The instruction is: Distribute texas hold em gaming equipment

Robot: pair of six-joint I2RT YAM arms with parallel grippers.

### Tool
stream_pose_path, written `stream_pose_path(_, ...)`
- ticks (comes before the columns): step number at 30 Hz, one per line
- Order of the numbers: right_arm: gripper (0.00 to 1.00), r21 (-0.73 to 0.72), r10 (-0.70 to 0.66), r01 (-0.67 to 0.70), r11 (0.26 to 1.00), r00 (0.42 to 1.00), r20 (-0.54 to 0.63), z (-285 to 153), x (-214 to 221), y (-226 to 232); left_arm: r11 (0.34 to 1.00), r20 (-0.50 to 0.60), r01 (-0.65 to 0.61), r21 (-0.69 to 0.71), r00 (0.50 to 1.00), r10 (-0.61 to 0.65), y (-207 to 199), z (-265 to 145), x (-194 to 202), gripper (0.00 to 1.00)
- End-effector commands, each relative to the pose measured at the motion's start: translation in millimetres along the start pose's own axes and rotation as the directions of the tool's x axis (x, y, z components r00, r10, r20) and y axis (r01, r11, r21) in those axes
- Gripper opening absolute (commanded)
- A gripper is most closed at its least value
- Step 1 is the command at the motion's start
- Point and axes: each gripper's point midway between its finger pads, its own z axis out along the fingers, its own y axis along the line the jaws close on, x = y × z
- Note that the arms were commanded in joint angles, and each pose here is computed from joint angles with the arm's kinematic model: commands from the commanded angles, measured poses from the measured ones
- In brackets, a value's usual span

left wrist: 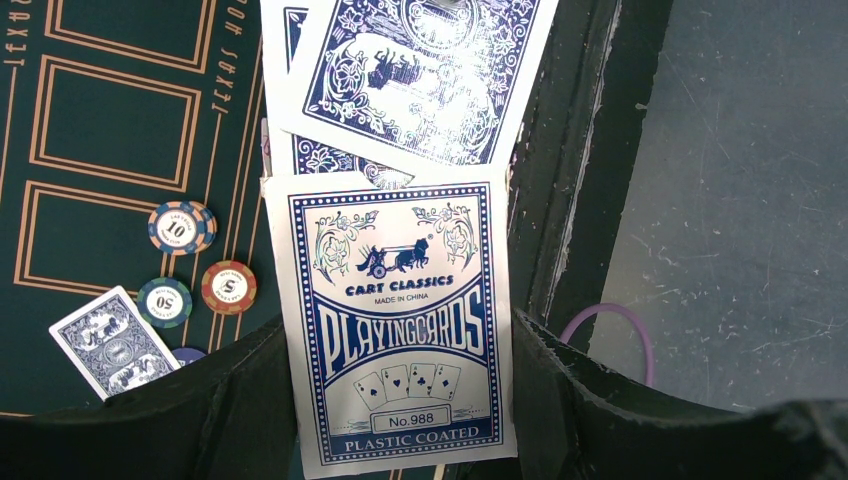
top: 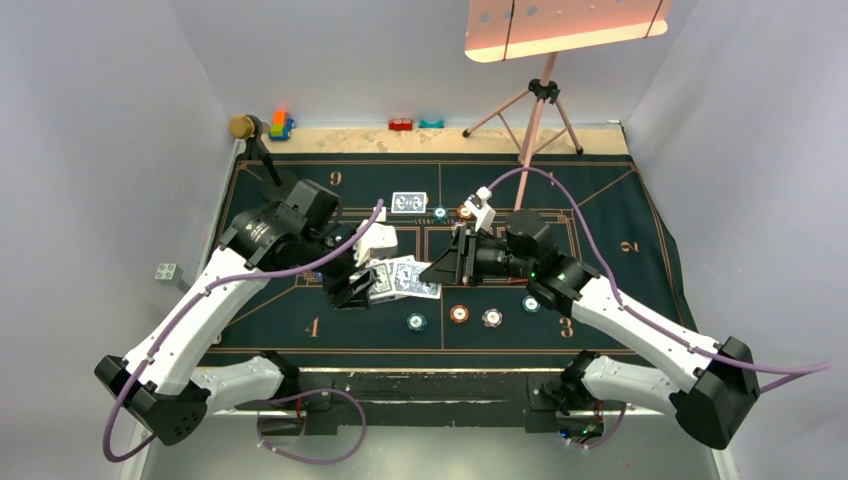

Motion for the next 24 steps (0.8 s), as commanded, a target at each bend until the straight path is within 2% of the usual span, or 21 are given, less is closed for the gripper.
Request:
stream_pose_path(1, 0.35, -0.003, -0.014, 0.015, 1.000, 1.000, 0.020, -6, -6, 5, 1.000, 0.080, -0.026, -0.016, 0.996, 0.028, -2, -12, -20, 0.00)
stream_pose_path(6, 0.30, 0.016, -0.028, 0.027, 1.000, 0.999, 0.044, -16, -16, 5, 0.999, 0.080, -0.027, -0.017, 0.996, 0.028, -2, -12, -20, 0.00)
stream_pose_path(17, 0.00, 0.035, -0.047, 0.044, 0.998, 0.993, 0.112, -45, -38, 7, 0.999, 0.079, -0.028, -0.017, 0.996, 0.029, -2, -12, -19, 0.00)
stream_pose_path(21, 0.00, 0.102, -0.071, 0.057, 0.993, 0.987, 0.145, -59, -47, -5, 0.999, 0.076, -0.028, -0.018, 0.997, 0.030, -2, -12, -18, 0.00)
stream_pose_path(24, 0.00, 0.191, -0.063, 0.027, 0.981, 0.982, 0.181, -74, -55, -33, 0.999, 0.078, -0.031, -0.021, 0.996, 0.032, -2, -13, -19, 0.00)
